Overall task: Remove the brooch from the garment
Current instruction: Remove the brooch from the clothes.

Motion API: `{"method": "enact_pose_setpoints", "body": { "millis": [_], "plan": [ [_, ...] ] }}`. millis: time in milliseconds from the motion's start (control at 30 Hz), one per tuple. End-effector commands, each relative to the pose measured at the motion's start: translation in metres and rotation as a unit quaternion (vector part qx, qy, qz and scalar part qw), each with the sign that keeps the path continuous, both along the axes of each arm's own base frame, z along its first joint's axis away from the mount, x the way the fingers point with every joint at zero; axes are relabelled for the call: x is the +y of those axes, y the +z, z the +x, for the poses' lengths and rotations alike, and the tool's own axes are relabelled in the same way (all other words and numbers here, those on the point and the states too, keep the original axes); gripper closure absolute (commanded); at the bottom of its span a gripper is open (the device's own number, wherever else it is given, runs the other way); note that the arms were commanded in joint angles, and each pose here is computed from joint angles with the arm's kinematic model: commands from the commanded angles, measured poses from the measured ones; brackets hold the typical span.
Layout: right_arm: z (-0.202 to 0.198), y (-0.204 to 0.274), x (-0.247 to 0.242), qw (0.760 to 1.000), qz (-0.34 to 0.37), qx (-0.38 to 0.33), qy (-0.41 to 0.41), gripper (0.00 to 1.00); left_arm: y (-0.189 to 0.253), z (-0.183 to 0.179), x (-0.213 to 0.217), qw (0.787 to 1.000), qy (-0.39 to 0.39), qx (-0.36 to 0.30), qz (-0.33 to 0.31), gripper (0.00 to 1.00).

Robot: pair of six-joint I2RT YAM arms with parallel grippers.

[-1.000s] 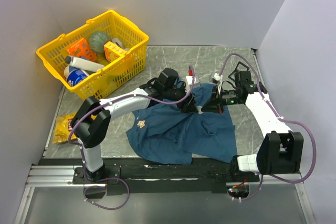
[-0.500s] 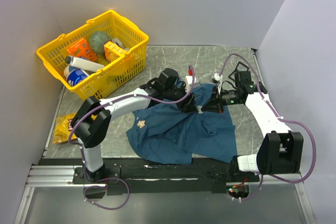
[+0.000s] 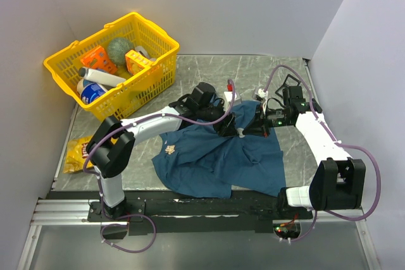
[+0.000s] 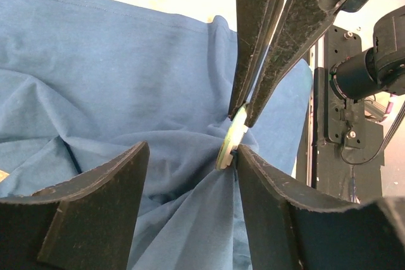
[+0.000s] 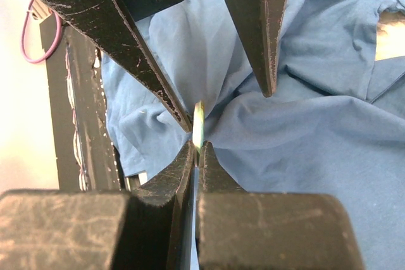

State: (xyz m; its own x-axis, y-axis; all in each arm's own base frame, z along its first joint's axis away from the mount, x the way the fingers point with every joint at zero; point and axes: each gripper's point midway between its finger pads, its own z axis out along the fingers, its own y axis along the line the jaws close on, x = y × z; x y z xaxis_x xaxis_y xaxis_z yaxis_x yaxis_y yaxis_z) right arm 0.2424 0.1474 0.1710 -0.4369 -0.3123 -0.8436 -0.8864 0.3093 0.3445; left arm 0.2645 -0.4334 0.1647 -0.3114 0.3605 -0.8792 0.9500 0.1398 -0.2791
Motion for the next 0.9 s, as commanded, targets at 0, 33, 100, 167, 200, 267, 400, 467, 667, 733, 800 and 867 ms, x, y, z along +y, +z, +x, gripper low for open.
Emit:
{"method": "enact_pose_setpoints", "body": {
  "millis": [0, 33, 100, 167, 200, 267, 400, 467, 667, 733, 800, 867],
  "plan": [
    [-0.0065, 0.0139, 0.0029, 1.000, 0.024, -0.005, 0.003, 1.00, -0.0007, 0.0012, -0.0029, 1.000, -0.005, 0.000, -0.005, 0.36],
    [-0.0065, 0.0140, 0.0033, 1.000, 0.024, -0.006, 0.003, 1.00, 0.0006, -0.0008, -0.0032, 1.000, -0.011, 0.001, -0.008, 0.36],
    [-0.0070, 0.0135, 0.0033, 1.000, 0.024, -0.005, 0.003, 1.00, 0.0006, -0.0029, -0.0035, 1.000, -0.016, 0.005, -0.009, 0.36],
    [-0.0065, 0.0140, 0.0033, 1.000, 0.024, -0.005, 0.003, 1.00, 0.0012, -0.0046, -0.0040, 1.000, -0.022, 0.006, -0.011, 0.36],
    [-0.0063, 0.0140, 0.0030, 1.000, 0.024, -0.005, 0.002, 1.00, 0.0006, -0.0051, -0.0042, 1.000, -0.023, 0.008, -0.011, 0.36],
    [-0.0067, 0.0139, 0.0033, 1.000, 0.024, -0.006, 0.004, 1.00, 0.0001, -0.0067, -0.0043, 0.999, -0.017, 0.025, -0.011, 0.36],
    [-0.0076, 0.0143, 0.0035, 1.000, 0.025, -0.005, 0.003, 1.00, 0.0001, -0.0077, -0.0045, 0.999, -0.017, 0.030, -0.011, 0.36],
    [-0.0080, 0.0145, 0.0044, 1.000, 0.024, -0.007, 0.006, 1.00, -0.0006, -0.0079, -0.0052, 0.999, -0.019, 0.032, -0.011, 0.37],
    [-0.0087, 0.0126, 0.0060, 1.000, 0.021, -0.004, 0.009, 1.00, 0.0021, -0.0055, -0.0082, 0.999, -0.019, 0.026, -0.020, 0.38],
    [-0.0090, 0.0113, 0.0062, 1.000, 0.021, -0.002, 0.009, 1.00, 0.0034, -0.0052, -0.0087, 0.999, -0.019, 0.026, -0.021, 0.38],
    [-0.0092, 0.0101, 0.0072, 1.000, 0.018, -0.001, 0.012, 1.00, 0.0046, -0.0046, -0.0091, 0.999, -0.018, 0.026, -0.022, 0.38],
    [-0.0094, 0.0077, 0.0073, 1.000, 0.014, 0.001, 0.012, 1.00, 0.0062, -0.0054, -0.0088, 0.999, -0.018, 0.027, -0.023, 0.38]
  ]
}}
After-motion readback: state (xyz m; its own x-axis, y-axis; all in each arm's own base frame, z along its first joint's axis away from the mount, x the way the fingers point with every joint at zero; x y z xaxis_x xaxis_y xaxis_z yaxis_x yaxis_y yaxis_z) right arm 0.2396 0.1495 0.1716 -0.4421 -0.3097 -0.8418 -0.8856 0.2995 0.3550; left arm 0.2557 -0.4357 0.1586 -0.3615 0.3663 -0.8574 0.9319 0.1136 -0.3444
